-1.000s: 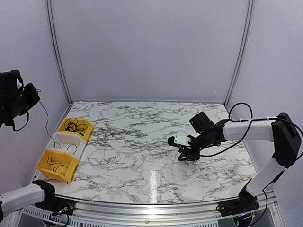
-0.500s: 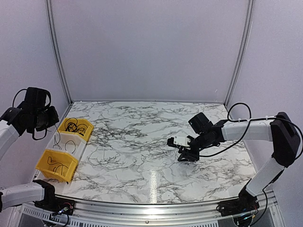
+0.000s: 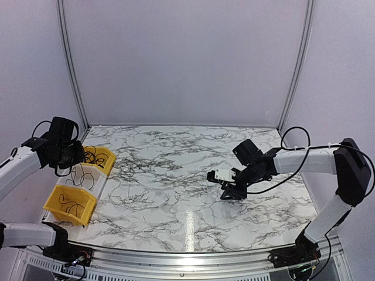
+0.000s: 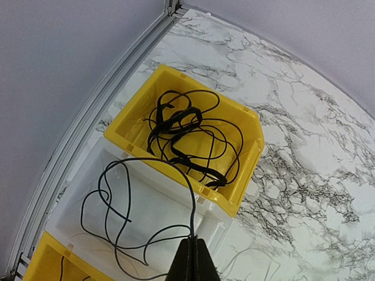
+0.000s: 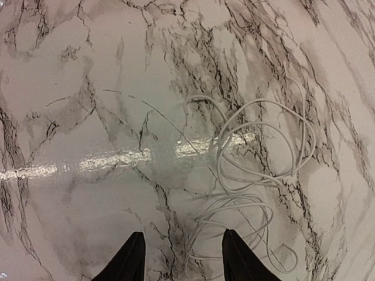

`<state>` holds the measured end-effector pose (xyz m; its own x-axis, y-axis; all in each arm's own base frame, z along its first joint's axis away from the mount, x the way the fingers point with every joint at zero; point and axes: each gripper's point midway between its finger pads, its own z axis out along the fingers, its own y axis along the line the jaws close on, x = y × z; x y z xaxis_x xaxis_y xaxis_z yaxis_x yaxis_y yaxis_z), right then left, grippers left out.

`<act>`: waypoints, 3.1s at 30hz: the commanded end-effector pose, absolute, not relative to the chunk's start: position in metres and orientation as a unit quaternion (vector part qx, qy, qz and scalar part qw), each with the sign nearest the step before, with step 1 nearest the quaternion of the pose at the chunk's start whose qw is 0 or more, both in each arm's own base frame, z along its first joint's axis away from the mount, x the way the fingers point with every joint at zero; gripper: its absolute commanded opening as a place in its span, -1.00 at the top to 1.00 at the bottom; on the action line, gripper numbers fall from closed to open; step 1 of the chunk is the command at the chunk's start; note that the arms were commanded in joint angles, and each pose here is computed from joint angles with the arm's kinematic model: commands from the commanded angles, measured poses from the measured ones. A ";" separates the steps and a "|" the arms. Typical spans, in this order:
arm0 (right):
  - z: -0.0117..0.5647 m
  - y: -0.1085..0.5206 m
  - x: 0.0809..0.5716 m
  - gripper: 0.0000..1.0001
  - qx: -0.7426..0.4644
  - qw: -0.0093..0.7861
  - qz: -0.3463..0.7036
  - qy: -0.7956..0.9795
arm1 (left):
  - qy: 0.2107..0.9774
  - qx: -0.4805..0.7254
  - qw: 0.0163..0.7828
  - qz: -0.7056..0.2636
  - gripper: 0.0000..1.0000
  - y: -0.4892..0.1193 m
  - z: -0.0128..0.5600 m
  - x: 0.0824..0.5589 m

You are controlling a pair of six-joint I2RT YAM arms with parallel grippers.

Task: Untangle the cables

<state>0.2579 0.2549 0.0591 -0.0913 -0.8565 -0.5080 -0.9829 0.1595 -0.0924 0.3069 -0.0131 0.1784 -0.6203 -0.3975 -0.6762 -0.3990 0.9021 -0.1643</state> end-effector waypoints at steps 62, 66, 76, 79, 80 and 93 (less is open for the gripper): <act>0.061 0.265 0.248 0.09 -0.664 0.212 0.116 0.708 | 0.954 -0.237 0.166 0.074 1.00 -0.011 0.159 0.195; 0.057 0.267 0.246 0.09 -0.668 0.207 0.111 0.706 | 0.943 -0.224 0.240 0.053 1.00 -0.013 0.222 0.217; 0.056 0.265 0.248 0.09 -0.666 0.208 0.102 0.709 | 0.921 -0.220 0.319 0.044 1.00 -0.017 0.297 0.254; 0.055 0.265 0.248 0.09 -0.666 0.207 0.102 0.710 | 0.918 -0.223 0.324 0.044 1.00 -0.020 0.291 0.264; 0.055 0.264 0.248 0.09 -0.665 0.206 0.102 0.710 | 0.918 -0.224 0.323 0.046 1.00 -0.020 0.286 0.267; 0.048 0.263 0.247 0.09 -0.666 0.196 0.099 0.712 | 0.926 -0.247 0.283 0.034 1.00 -0.030 0.198 0.273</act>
<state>0.2437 0.2579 0.0465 -0.0485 -0.9067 -0.4189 -0.9883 0.1043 -0.1111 0.2635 -0.0227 0.2056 -0.7531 -0.4021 -0.5207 -0.4681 0.8837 -0.0054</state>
